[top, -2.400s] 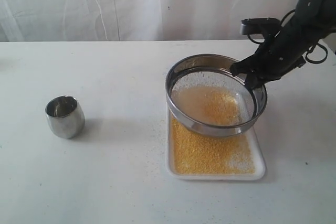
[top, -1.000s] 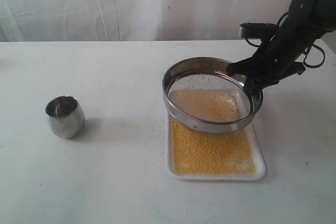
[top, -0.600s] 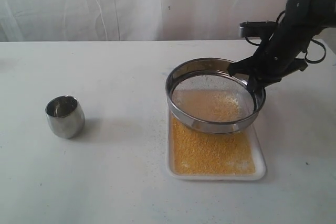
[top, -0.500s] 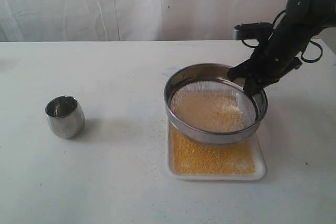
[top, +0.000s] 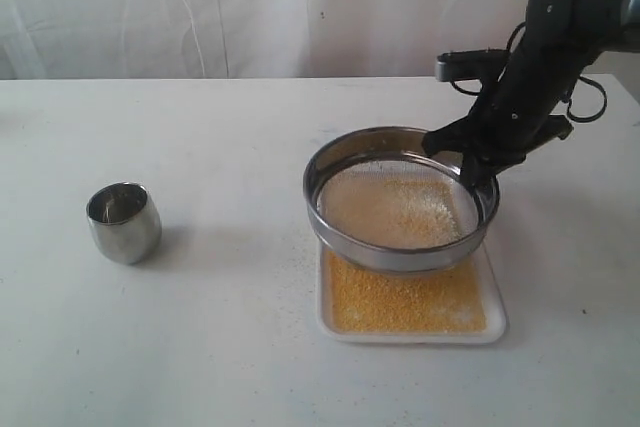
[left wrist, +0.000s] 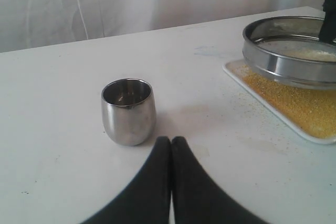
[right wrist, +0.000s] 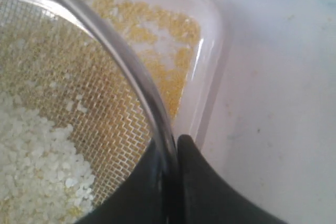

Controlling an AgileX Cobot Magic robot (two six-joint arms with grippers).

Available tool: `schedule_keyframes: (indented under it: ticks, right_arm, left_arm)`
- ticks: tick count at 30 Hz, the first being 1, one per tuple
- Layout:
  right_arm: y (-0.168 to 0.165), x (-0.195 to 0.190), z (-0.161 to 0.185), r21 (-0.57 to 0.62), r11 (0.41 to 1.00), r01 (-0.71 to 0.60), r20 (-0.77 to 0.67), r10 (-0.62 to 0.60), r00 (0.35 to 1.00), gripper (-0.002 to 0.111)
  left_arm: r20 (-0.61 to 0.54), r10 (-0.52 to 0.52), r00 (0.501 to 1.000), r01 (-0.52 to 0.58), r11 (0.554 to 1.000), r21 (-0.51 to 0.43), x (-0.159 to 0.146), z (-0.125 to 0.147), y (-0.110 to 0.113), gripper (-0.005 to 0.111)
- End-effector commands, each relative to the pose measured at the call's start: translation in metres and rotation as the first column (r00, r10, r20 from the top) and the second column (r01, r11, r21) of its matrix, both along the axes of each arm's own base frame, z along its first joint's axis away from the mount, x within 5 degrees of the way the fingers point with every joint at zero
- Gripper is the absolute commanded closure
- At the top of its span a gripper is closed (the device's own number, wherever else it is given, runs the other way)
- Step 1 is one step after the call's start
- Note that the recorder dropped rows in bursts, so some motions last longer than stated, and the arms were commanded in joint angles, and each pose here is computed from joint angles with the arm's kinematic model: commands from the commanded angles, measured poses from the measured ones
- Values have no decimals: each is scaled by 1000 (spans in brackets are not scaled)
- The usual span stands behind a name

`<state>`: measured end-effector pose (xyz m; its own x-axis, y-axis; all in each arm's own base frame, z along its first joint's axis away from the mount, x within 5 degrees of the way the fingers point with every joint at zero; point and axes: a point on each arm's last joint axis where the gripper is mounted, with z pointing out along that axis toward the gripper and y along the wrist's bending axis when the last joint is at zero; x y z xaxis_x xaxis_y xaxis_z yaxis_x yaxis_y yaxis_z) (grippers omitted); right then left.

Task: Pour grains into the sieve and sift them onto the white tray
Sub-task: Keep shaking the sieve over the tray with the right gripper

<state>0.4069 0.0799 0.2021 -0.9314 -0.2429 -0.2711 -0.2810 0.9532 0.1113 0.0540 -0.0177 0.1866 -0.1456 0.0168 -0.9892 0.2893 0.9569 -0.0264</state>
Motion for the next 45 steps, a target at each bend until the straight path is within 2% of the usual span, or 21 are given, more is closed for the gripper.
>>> schedule_keyframes:
  ticks: [1, 3, 6, 9, 11, 13, 15, 17, 19, 21, 23, 26, 30, 32, 34, 35, 37, 39, 42, 44, 45]
  right_arm:
    - [8, -1, 10, 17, 985, -171, 49, 170, 984, 108]
    - [-11, 8, 11, 13, 984, 177, 66, -178, 982, 108]
    - [10, -6, 11, 62, 967, -246, 22, 245, 969, 108]
    - [-12, 7, 8, 54, 990, 126, 57, -129, 990, 108]
    - [8, -4, 9, 101, 976, -195, 41, 192, 981, 108]
    - [-12, 8, 9, 86, 981, 174, 60, -179, 982, 108]
    - [7, -2, 11, 94, 971, -221, 73, 215, 974, 108]
    - [-13, 9, 8, 55, 984, 170, 76, -173, 982, 108]
    - [10, -5, 8, 87, 963, -254, 38, 251, 967, 108]
    - [-15, 8, 7, 6, 984, 177, 71, -177, 982, 108]
    - [15, -8, 11, 149, 952, -268, 39, 265, 964, 108]
    - [-5, 8, 9, 90, 983, 160, 78, -167, 983, 108]
    - [16, -4, 11, 136, 960, -244, 67, 237, 969, 108]
    - [-11, 9, 9, 41, 984, 172, 81, -174, 981, 108]
    - [10, -7, 10, 116, 963, -245, 17, 244, 970, 108]
    - [11, -8, 8, 88, 959, -271, 14, 271, 963, 108]
    - [-13, 6, 7, 8, 989, 145, 59, -146, 988, 108]
    - [9, -6, 12, 95, 961, -261, 30, 259, 965, 108]
    - [-9, 7, 15, 72, 993, 98, 76, -104, 992, 108]
    - [8, -6, 19, 88, 961, -261, 30, 260, 965, 108]
    - [1, -3, 18, 20, 983, -184, 39, 184, 982, 108]
  left_arm:
    - [0, -2, 1000, 2, 1000, -7, 0, -1, 0, 107]
    - [0, -2, 1000, 2, 1000, -7, 0, -1, 0, 107]
    - [0, -2, 1000, 2, 1000, -7, 0, -1, 0, 107]
    - [0, -2, 1000, 2, 1000, -7, 0, -1, 0, 107]
    - [0, -2, 1000, 2, 1000, -7, 0, -1, 0, 107]
    - [0, -2, 1000, 2, 1000, -7, 0, -1, 0, 107]
    - [0, -2, 1000, 2, 1000, -7, 0, -1, 0, 107]
    - [0, -2, 1000, 2, 1000, -7, 0, -1, 0, 107]
    - [0, -2, 1000, 2, 1000, -7, 0, -1, 0, 107]
    - [0, -2, 1000, 2, 1000, -7, 0, -1, 0, 107]
    - [0, -2, 1000, 2, 1000, -7, 0, -1, 0, 107]
    - [0, -2, 1000, 2, 1000, -7, 0, -1, 0, 107]
    - [0, -2, 1000, 2, 1000, -7, 0, -1, 0, 107]
    - [0, -2, 1000, 2, 1000, -7, 0, -1, 0, 107]
    - [0, -2, 1000, 2, 1000, -7, 0, -1, 0, 107]
    - [0, -2, 1000, 2, 1000, -7, 0, -1, 0, 107]
    - [0, -2, 1000, 2, 1000, -7, 0, -1, 0, 107]
    - [0, -2, 1000, 2, 1000, -7, 0, -1, 0, 107]
    - [0, -2, 1000, 2, 1000, -7, 0, -1, 0, 107]
    - [0, -2, 1000, 2, 1000, -7, 0, -1, 0, 107]
    - [0, -2, 1000, 2, 1000, -7, 0, -1, 0, 107]
